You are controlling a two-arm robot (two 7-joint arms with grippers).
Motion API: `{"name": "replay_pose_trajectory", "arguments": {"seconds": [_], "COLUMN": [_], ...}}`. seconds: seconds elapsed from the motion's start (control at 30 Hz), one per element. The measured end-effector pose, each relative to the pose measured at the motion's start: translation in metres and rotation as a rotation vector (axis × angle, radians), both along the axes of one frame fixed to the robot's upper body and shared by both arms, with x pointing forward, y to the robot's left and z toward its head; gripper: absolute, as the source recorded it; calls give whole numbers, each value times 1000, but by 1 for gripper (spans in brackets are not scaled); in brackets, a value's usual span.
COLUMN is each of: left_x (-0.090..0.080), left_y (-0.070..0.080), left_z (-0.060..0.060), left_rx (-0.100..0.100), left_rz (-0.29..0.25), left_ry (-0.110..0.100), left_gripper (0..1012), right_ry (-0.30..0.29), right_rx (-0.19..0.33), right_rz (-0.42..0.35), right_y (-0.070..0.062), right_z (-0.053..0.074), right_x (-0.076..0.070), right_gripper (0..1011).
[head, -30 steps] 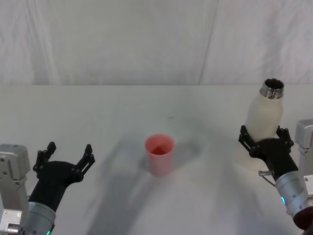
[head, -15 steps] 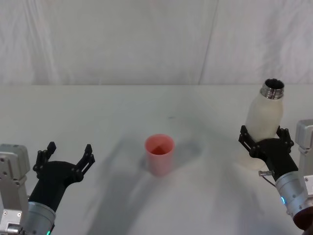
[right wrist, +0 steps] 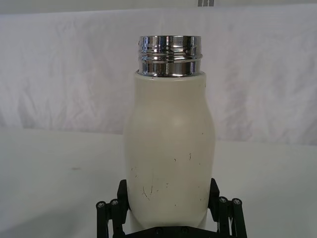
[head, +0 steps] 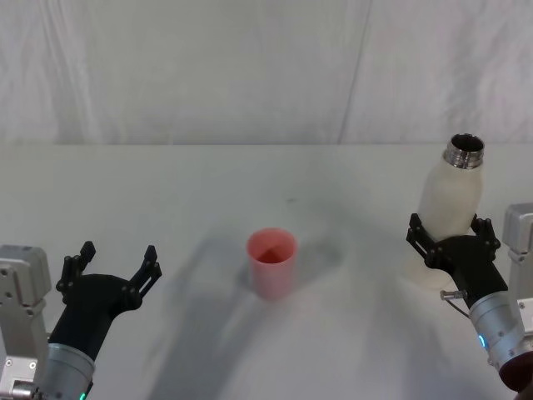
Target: Grasp the thermos with one hand and pour water into the cup lid.
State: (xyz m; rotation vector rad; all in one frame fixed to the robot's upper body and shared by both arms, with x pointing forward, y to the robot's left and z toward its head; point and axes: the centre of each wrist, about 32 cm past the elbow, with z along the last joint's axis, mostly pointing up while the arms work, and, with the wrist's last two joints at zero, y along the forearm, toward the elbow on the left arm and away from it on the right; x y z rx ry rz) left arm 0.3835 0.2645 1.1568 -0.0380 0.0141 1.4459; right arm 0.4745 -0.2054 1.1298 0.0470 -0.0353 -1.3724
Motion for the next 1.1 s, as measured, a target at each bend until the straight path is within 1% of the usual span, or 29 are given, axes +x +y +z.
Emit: {"name": "replay_pose_trajectory", "arguments": {"seconds": [0.33,0.57,0.7,0.8,0.83,1.1], "left_x": [0,0,0,0,0,0], "left_y": [0,0,0,0,0,0], "left_z": [0,0,0,0,0,0], "left_rx": [0,0,0,0,0,0], "left_rz": [0,0,0,0,0,0], "left_ry": [0,0,0,0,0,0], "left_gripper": [1001,1001,1001,1001,1001,1001], "right_ry": [-1,-19,-31,-42,-42,-70], "right_rx": [0,1,-2,-12,-12,-54], "right_rz": [2,20,24,26,26,39], "right_y": [0,-3,-5,-8,-8,-15], "right_z": [0,7,13,20,20,41], "right_x": [0,5,8,10,10,15], "right_gripper": [950,950,950,950,950,950]}}
